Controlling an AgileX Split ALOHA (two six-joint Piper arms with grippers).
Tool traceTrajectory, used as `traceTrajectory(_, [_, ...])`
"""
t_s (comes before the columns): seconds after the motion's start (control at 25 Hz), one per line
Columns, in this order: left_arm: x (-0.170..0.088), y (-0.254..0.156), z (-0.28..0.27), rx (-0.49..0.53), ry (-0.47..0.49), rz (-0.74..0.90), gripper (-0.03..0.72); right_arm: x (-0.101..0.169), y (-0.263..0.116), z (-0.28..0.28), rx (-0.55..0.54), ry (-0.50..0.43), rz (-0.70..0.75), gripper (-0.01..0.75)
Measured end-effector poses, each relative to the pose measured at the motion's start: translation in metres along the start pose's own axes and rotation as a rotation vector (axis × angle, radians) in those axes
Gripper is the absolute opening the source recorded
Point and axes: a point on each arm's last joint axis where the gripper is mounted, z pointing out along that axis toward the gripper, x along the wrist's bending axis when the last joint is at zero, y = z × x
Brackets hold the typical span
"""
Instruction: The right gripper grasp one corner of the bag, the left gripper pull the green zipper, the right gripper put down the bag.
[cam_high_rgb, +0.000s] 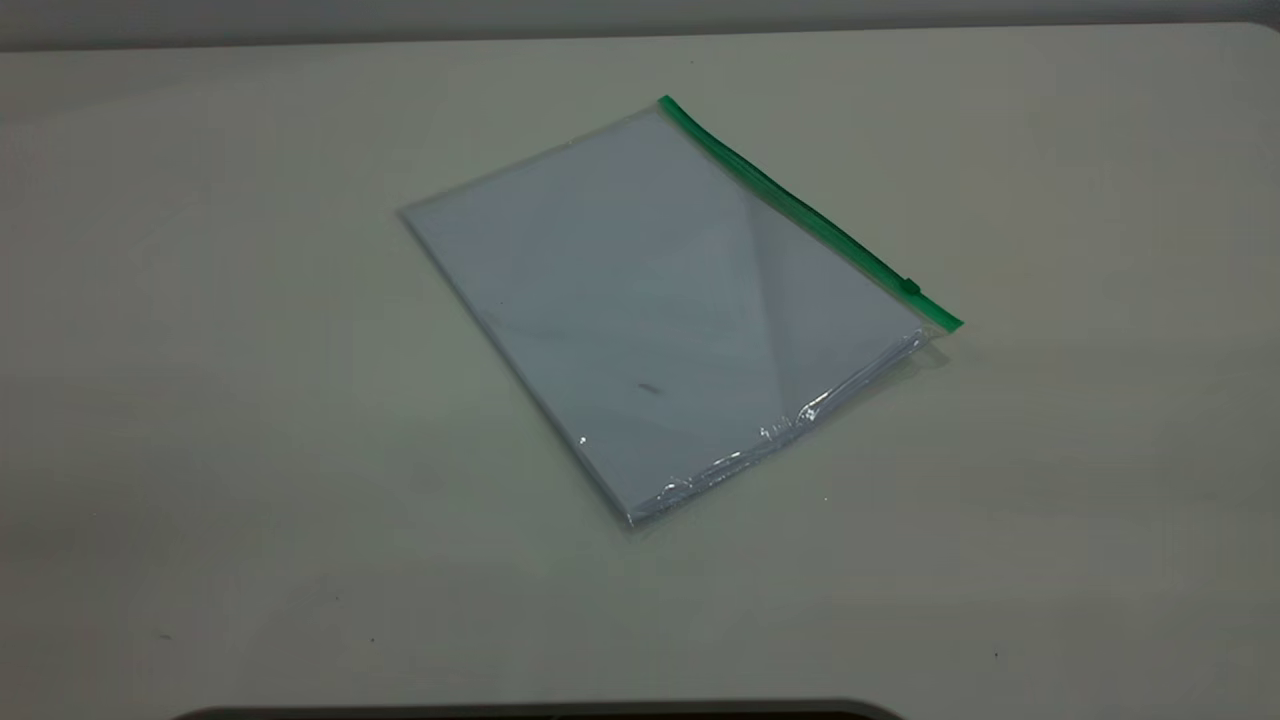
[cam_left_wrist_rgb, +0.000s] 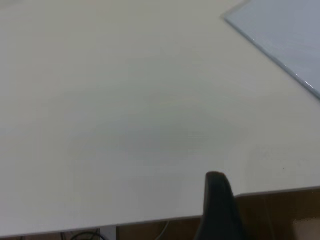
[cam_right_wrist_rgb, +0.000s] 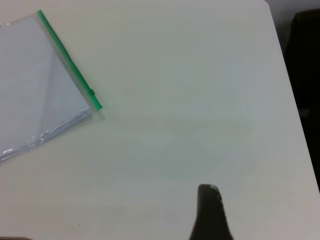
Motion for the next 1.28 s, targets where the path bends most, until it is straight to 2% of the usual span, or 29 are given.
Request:
traceTrajectory(0.84, [0.000,0.000,0.000,0.000,0.000,-0.001,0.560,0.000,0.000,0.000,0.000,0.000,0.000,0.578])
traceTrajectory(1.04, [0.001,0.000,0.000,-0.005,0.006,-0.056,0.560,0.001,0.000,0.000,-0.004,0.016,0.008,0.578])
traceTrajectory(1.16, [0.002,0.012,-0.007,-0.042,0.017,-0.059,0.560,0.004,0.004,-0.003,-0.028,0.040,0.034,0.578])
traceTrajectory(1.28, [0.003,0.035,-0.010,-0.034,0.018,-0.061,0.560,0.007,0.017,-0.009,-0.040,0.087,0.065,0.578])
